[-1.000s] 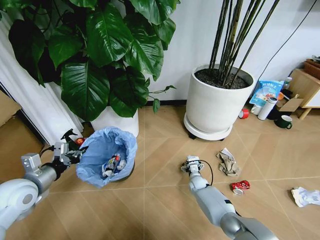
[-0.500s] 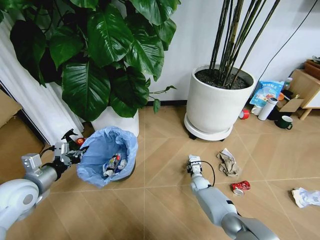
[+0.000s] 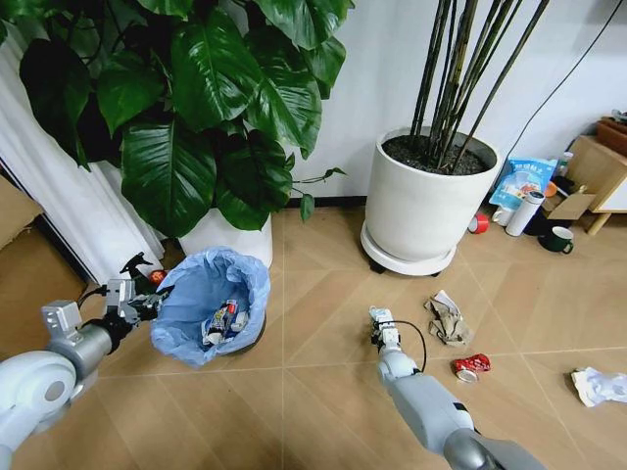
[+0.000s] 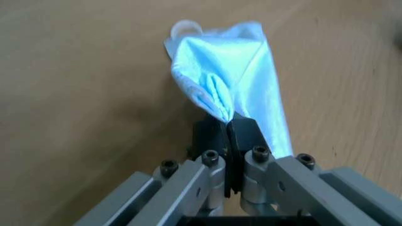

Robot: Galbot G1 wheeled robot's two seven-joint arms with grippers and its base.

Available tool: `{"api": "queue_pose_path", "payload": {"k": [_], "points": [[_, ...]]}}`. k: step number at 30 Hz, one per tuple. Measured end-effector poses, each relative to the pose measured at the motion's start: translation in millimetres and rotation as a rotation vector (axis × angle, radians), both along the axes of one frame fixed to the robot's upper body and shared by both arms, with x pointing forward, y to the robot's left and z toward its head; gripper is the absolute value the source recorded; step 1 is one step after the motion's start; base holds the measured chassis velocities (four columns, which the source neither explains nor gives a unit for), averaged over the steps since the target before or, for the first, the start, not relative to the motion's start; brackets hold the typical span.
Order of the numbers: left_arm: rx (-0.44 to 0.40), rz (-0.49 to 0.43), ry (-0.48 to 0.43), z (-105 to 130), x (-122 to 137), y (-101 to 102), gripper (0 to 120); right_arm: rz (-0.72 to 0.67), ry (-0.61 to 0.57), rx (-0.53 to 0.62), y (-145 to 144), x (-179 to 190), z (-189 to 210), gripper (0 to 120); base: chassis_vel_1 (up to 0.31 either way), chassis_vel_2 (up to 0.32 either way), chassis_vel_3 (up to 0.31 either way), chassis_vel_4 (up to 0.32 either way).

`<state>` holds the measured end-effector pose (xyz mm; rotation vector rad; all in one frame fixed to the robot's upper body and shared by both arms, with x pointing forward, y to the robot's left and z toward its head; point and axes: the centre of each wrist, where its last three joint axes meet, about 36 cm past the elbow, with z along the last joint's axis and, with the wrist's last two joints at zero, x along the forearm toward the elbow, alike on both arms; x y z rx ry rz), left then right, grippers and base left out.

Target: Pick up the trash bin and place the garbage on the floor into it.

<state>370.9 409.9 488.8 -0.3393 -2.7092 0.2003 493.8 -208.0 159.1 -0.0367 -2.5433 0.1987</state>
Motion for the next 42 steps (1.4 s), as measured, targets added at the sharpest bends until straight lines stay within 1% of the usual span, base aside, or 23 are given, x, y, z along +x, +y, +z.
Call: {"api": "queue_pose_path", "payload": {"k": [1, 5, 6, 9, 11, 12, 14, 15, 16, 17, 18, 19, 20, 23, 24, 26, 27, 31, 32, 35, 39, 40, 42], "points": [[0.000, 0.000, 0.000, 0.0, 0.0, 0.0, 0, 0.000, 0.000, 0.000, 0.0, 0.0, 0.0, 0, 0.000, 0.000, 0.000, 0.000], [0.004, -0.001, 0.004, -1.1, 0.8, 2.0, 0, 0.186, -0.220, 0.041, 6.8, -14.9, 27.9, 0, 0.000, 0.000, 0.000, 0.000], [0.004, -0.001, 0.004, -1.1, 0.8, 2.0, 0, 0.186, -0.220, 0.041, 6.8, -14.9, 27.9, 0, 0.000, 0.000, 0.000, 0.000], [0.008, -0.013, 0.012, -2.7, 0.8, 1.6, 0, 0.317, -0.372, 0.134, 9.2, -27.6, 62.2, 0, 0.000, 0.000, 0.000, 0.000], [0.015, -0.016, 0.018, -4.9, 0.6, 2.6, 0, 0.401, -0.470, 0.198, 1.2, -37.4, 96.1, 0, 0.000, 0.000, 0.000, 0.000], [0.015, -0.016, 0.018, -4.9, 0.6, 2.6, 0, 0.401, -0.470, 0.198, 1.2, -37.4, 96.1, 0, 0.000, 0.000, 0.000, 0.000], [0.018, -0.016, 0.024, -7.4, 0.4, 3.8, 0, 0.472, -0.533, 0.235, -13.6, -49.8, 126.1, 0, 0.000, 0.000, 0.000, 0.000], [0.018, -0.016, 0.024, -7.4, 0.4, 3.8, 0, 0.472, -0.533, 0.235, -13.6, -49.8, 126.1, 0, 0.000, 0.000, 0.000, 0.000], [0.019, -0.016, 0.027, -8.4, 0.5, 4.6, 0, 0.515, -0.566, 0.260, -18.7, -56.1, 142.2, 0, 0.000, 0.000, 0.000, 0.000], [0.019, -0.016, 0.028, -9.3, 0.6, 4.9, 0, 0.571, -0.616, 0.300, -19.9, -61.9, 164.5, 0, 0.000, 0.000, 0.000, 0.000], [0.020, -0.016, 0.029, -9.6, 0.8, 5.0, 0, 0.604, -0.646, 0.328, -18.4, -65.0, 177.9, 0, 0.000, 0.000, 0.000, 0.000], [0.020, -0.016, 0.029, -9.6, 0.8, 5.0, 0, 0.604, -0.646, 0.328, -18.4, -65.0, 177.9, 0, 0.000, 0.000, 0.000, 0.000], [0.020, -0.016, 0.030, -9.9, 1.0, 5.2, 0, 0.650, -0.683, 0.373, -14.1, -69.1, 197.0, 0, 0.000, 0.000, 0.000, 0.000], [0.020, -0.016, 0.030, -10.1, 1.1, 5.4, 0, 0.667, -0.696, 0.389, -12.0, -70.5, 203.7, 0, 0.000, 0.000, 0.000, 0.000], [0.021, -0.013, 0.031, -10.5, 1.4, 6.1, 0, 0.749, -0.745, 0.463, 2.0, -76.0, 230.7, 0, 0.000, 0.000, 0.000, 0.000], [0.020, -0.013, 0.033, -11.3, 1.5, 5.3, 0, 0.811, -0.762, 0.524, 20.1, -77.0, 249.1, 0, 0.000, 0.000, 0.000, 0.000], [0.020, -0.013, 0.033, -11.3, 1.5, 5.3, 0, 0.811, -0.762, 0.524, 20.1, -77.0, 249.1, 0, 0.000, 0.000, 0.000, 0.000], [0.014, -0.011, 0.036, -13.7, 2.5, 3.1, 0, 0.887, -0.761, 0.615, 54.0, -68.0, 270.3, 0, 0.000, 0.000, 0.000, 0.000], [0.014, -0.011, 0.036, -13.7, 2.5, 3.1, 0, 0.887, -0.761, 0.615, 54.0, -68.0, 270.3, 0, 0.000, 0.000, 0.000, 0.000], [0.012, -0.011, 0.041, -15.5, 2.7, 2.6, 0, 0.926, -0.756, 0.638, 70.2, -58.9, 273.4, 0, 0.000, 0.000, 0.000, 0.000], [0.009, -0.012, 0.041, -14.3, 3.9, 3.2, 0, 0.997, -0.707, 0.702, 105.5, -48.8, 265.4, 0, 0.000, 0.000, 0.000, 0.000], [0.009, -0.012, 0.041, -14.3, 3.9, 3.2, 0, 0.997, -0.707, 0.702, 105.5, -48.8, 265.4, 0, 0.000, 0.000, 0.000, 0.000], [0.012, -0.013, 0.041, -13.5, 4.8, 3.8, 0, 1.024, -0.674, 0.731, 125.8, -49.9, 255.4, 0, 0.000, 0.000, 0.000, 0.000]]}}
